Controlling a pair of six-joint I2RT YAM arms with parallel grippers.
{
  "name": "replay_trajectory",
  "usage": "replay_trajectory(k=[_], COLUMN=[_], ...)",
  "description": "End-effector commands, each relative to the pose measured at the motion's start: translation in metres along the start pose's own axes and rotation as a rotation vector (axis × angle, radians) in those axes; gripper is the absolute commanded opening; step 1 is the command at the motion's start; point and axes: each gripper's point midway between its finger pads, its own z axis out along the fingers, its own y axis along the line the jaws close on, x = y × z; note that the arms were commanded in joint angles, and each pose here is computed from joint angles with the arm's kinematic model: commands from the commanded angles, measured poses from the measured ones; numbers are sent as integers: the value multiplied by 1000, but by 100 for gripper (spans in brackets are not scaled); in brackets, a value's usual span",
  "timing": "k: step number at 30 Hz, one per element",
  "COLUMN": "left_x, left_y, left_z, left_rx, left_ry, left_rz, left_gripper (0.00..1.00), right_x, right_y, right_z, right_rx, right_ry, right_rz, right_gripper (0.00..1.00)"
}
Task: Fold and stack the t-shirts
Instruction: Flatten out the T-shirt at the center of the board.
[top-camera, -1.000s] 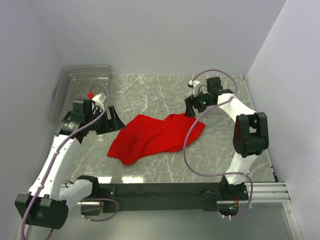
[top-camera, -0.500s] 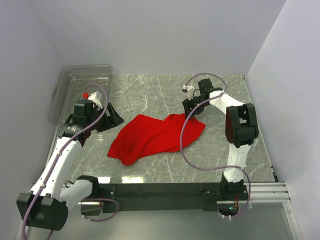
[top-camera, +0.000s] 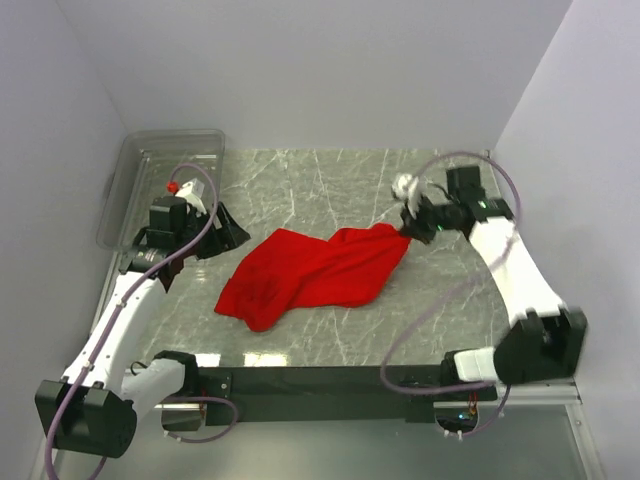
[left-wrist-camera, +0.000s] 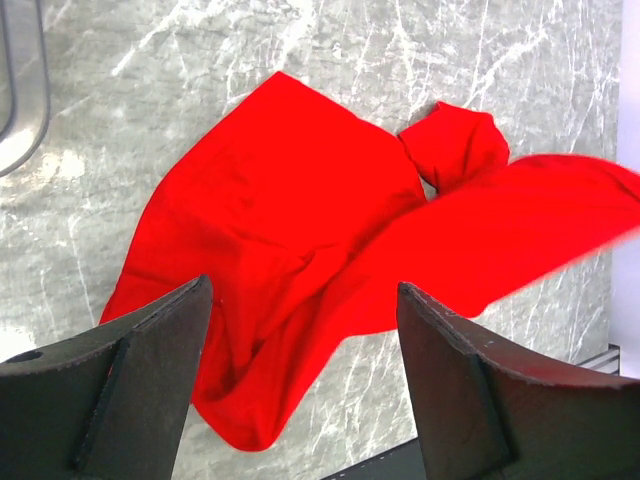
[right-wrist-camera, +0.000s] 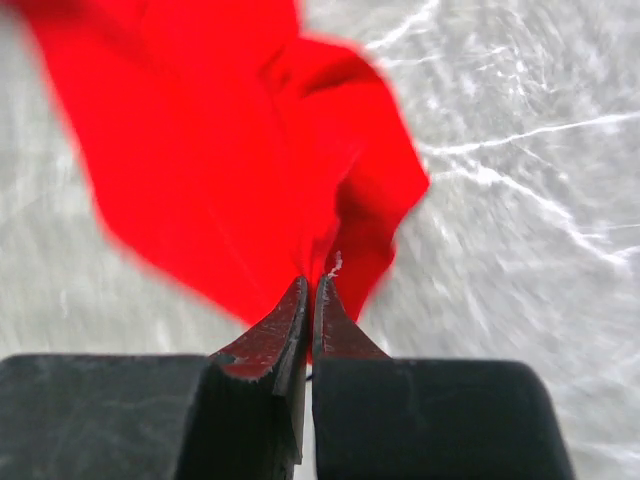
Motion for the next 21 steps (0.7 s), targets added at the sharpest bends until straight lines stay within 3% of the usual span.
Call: replay_trajectory(k=[1,3,7,9,10,13,20,21], left_x=[-5,-6,-4,-2,-1,2,17,22], left_y=[-6,-7,-8,-8,-9,-8,5,8], left_z=[9,14,22,28,29,36,50,53], left_rx=[47,59,81,88,98,104,69,62], left_ry=[-10,1,27,49,59,81,144,154], left_rz=[23,30,59,65,71,81,58,47], left_gripper=[79,79,79,79,79,78,77,77], right_x=[51,98,187,191,193,185,119,112], right_y=[75,107,126,123,123,127,107,105], right_z=[-32,-42,-53,-59,-60,-65,-72,-69], right_rx=[-211,-263,-225,-146,-130,-97,71,88], right_ry=[86,176,414,427,430,394,197,163], right_rz=[-282,-352,-532,-607,-627,-658,-612,-543], right_gripper=[0,0,4,13,29,43,55,57])
